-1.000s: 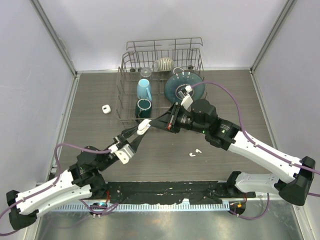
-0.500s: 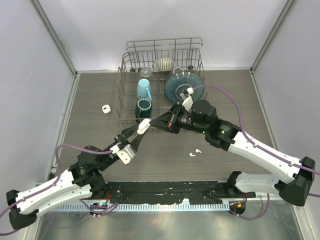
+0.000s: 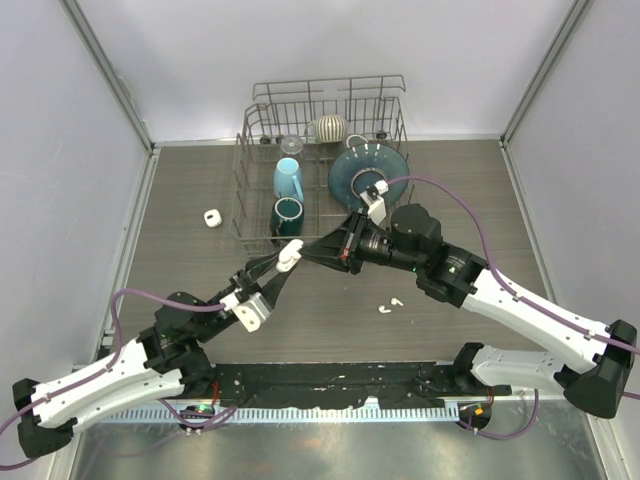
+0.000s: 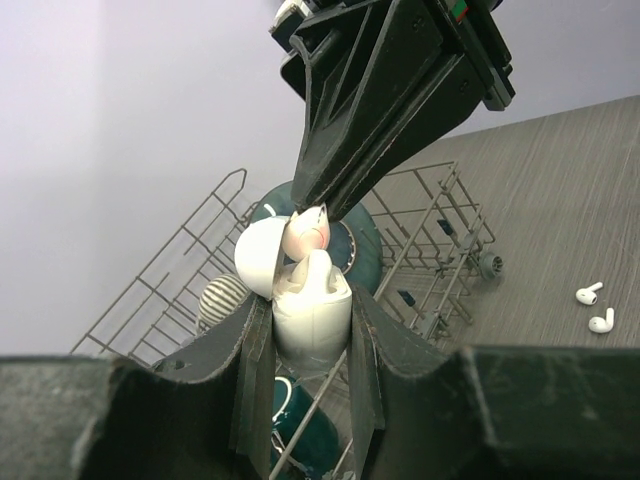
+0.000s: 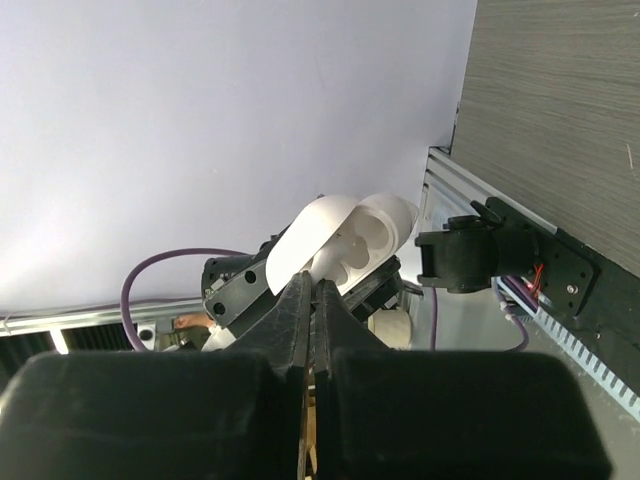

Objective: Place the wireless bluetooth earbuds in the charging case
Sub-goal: Place the earbud in the charging case.

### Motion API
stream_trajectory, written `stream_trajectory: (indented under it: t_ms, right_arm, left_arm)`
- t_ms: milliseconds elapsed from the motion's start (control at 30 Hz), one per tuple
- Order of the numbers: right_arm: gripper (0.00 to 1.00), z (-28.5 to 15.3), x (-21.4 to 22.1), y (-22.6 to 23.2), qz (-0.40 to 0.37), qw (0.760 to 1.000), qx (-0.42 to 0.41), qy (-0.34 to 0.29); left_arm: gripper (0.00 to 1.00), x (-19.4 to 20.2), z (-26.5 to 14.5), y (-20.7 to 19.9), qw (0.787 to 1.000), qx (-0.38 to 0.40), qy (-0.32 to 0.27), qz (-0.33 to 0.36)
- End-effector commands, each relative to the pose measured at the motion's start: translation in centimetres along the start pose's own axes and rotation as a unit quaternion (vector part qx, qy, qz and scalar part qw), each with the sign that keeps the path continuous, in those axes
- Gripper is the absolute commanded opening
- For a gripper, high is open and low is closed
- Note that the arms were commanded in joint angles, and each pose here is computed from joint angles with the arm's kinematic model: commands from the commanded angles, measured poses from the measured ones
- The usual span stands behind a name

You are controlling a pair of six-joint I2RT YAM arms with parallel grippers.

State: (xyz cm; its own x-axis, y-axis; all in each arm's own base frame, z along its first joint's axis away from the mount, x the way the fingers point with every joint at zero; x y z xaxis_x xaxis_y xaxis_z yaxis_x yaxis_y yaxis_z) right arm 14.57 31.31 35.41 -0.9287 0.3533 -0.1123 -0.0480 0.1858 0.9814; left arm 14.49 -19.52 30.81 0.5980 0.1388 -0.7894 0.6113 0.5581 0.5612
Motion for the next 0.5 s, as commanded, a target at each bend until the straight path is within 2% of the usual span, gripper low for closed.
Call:
stream_trajectory:
  t_ms: [0, 467]
  right_arm:
    - [0.01, -1.3, 0.5, 2.6, 0.002, 0.998, -0.058, 0.013]
    - [0.01, -0.9, -0.5, -1.1, 0.017, 0.999, 0.007, -0.035]
  left_arm:
    - [0.00, -1.5, 0.1, 0.9, 1.000, -0.010, -0.024, 0.001]
    - [0.00, -2.3, 0.0, 1.4, 0.999, -0.017, -0.041, 0.004]
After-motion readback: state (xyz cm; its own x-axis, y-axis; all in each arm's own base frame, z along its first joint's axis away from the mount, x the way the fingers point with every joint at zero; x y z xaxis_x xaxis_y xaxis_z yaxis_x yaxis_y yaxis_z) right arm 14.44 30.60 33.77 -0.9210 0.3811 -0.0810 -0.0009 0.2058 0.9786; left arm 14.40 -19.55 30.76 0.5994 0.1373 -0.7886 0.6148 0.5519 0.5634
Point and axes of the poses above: each gripper's point midway between its finger pads, its own z axis out along the fingers, its own y axis along the line the jaws close on, x = y × z, the point moved 4 cm from there along -z, back along the fingers
